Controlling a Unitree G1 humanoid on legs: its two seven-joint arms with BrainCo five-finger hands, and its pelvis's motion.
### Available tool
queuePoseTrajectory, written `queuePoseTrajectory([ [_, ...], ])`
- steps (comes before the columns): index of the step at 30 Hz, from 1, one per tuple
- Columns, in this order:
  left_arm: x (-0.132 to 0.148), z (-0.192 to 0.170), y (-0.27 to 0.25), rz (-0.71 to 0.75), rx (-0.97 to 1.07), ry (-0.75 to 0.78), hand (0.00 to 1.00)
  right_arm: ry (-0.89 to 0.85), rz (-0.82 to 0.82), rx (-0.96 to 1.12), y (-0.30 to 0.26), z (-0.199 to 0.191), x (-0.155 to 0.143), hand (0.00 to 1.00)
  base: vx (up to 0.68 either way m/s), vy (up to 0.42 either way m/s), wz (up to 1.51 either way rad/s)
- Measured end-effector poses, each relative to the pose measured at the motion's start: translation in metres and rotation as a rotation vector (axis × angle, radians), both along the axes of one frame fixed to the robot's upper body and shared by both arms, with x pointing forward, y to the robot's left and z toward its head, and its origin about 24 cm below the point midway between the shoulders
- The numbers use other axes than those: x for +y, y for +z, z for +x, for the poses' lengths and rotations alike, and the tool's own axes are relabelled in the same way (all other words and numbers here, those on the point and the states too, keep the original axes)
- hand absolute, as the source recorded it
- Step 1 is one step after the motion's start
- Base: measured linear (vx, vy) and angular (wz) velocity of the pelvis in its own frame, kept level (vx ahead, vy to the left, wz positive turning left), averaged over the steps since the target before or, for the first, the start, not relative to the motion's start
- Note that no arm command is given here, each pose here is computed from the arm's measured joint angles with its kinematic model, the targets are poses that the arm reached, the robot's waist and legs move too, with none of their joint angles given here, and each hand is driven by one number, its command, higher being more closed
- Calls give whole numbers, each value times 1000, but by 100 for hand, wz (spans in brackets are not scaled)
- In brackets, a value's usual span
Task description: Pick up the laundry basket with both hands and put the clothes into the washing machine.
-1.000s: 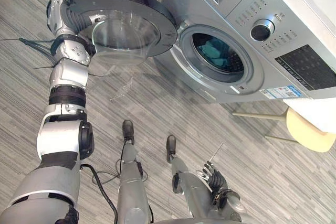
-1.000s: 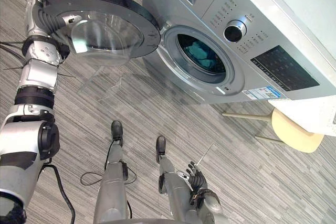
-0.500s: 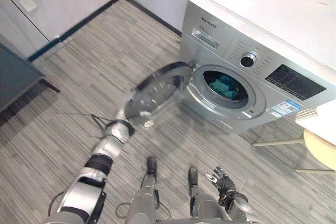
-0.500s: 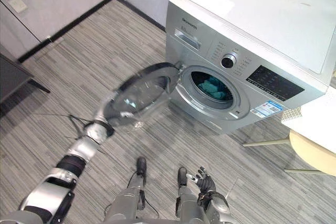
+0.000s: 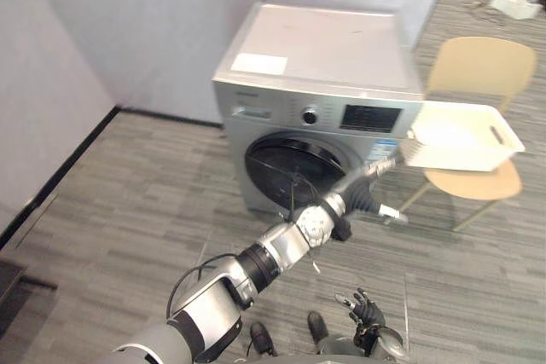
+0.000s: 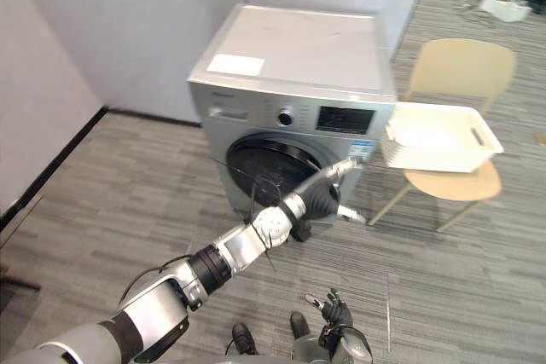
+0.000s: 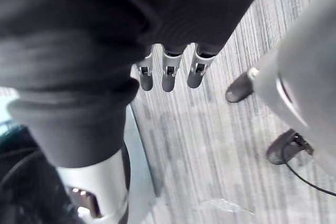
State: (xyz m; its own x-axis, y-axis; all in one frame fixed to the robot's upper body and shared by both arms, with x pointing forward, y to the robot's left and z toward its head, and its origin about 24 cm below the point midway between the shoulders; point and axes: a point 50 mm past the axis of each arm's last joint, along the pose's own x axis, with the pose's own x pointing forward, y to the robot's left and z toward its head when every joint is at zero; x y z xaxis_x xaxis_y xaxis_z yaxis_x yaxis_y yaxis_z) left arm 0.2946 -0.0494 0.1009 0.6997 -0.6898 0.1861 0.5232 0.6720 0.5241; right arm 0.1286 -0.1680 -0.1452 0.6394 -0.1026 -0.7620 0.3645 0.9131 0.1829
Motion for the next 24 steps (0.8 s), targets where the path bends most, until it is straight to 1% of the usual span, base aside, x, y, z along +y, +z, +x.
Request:
queuePoseTrajectory([
  [3,15,12,-4,-33,46,85,0,-38,-23,24,-2,-12,-8,0,-3,-126,-50],
  [6,45,21,-39,-46,202,236,0,-66,-48,59,-5,-26,-18,0,65,-84,-9],
  [8,72,18,-73,-33,337,355,0,-75,-49,80,-7,-33,-20,0,77,-43,21],
  [10,111,3,-119,16,501,503,0,-76,-48,94,-9,-33,-20,0,105,-37,45],
  [11,121,-2,-130,30,542,540,0,-79,-46,96,-9,-32,-20,0,102,-13,41],
  [13,160,-30,-168,66,698,680,0,-83,-40,96,-9,-28,-19,0,117,5,26],
  [14,185,-52,-189,77,791,774,0,-82,-36,93,-9,-25,-18,0,123,14,20],
  [16,203,-74,-205,77,874,855,0,-81,-26,98,-10,-24,-14,0,97,13,32],
  [17,214,-94,-218,75,943,912,0,-76,-17,102,-10,-22,-12,0,71,11,41],
  [18,218,-104,-224,78,979,934,0,-75,-13,102,-10,-21,-11,0,77,14,41],
  [19,224,-126,-236,78,1062,970,0,-70,-2,105,-11,-19,-6,0,70,24,39],
  [20,229,-156,-250,64,1176,1020,0,-64,13,113,-12,-20,-1,0,66,26,34],
  [21,229,-163,-252,58,1201,1030,0,-62,15,114,-12,-20,-1,0,57,28,26],
  [22,230,-187,-261,33,1296,1075,0,-53,21,121,-13,-21,0,0,32,18,27],
  [23,233,-201,-265,-21,1360,1127,0,-49,23,133,-14,-24,-1,0,24,17,36],
  [24,235,-204,-266,-45,1377,1150,0,-53,23,138,-15,-25,-1,0,6,14,49],
])
